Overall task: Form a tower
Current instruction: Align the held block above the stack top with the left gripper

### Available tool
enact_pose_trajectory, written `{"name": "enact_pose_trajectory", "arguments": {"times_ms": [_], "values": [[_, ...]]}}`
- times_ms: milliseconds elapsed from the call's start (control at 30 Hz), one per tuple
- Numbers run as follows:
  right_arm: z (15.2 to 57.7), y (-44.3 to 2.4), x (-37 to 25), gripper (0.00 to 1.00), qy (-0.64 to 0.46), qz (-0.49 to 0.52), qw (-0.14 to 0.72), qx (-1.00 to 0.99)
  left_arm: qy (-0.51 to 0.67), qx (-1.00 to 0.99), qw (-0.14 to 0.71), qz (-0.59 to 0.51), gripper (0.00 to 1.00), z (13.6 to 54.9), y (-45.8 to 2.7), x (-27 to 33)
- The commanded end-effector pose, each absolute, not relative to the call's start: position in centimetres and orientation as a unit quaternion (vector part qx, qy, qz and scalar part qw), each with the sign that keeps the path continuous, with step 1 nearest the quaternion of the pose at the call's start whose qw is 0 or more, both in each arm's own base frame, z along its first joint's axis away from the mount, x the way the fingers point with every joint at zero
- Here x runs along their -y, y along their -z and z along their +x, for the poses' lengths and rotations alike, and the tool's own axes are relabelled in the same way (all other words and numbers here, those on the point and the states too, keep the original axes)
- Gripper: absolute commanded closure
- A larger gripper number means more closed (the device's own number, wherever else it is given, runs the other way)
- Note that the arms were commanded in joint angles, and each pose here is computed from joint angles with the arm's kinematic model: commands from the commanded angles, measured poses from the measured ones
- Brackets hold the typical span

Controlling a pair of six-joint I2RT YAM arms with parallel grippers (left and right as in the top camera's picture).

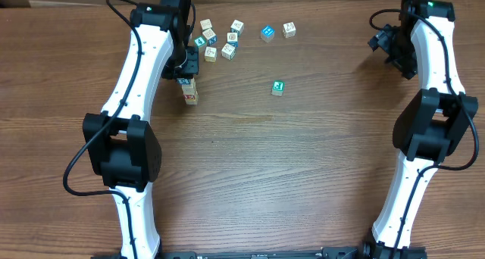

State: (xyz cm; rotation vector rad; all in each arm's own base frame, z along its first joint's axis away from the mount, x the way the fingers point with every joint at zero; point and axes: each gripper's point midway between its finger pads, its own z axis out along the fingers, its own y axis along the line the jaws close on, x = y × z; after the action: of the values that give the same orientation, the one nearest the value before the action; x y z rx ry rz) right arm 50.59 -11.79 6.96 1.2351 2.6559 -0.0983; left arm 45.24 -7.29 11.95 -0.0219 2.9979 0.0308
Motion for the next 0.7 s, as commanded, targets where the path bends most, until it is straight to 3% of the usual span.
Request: {"name": "enact_pose_trajectory", "arguments": {"times_ms": [0, 667], "values": [[50.88, -9.68, 12.05, 0.0, 0.028, 0.42, 0.134, -0.897, -0.016, -0.997, 0.078, -0.015, 0.73, 45.23, -12.27, 7.41], [50.88, -9.67, 12.05, 0.0, 0.028, 0.421, 0.133, -0.897, -0.015, -0.997, 0.079, -0.018, 0.71, 45.31, -12.25, 7.42]]}}
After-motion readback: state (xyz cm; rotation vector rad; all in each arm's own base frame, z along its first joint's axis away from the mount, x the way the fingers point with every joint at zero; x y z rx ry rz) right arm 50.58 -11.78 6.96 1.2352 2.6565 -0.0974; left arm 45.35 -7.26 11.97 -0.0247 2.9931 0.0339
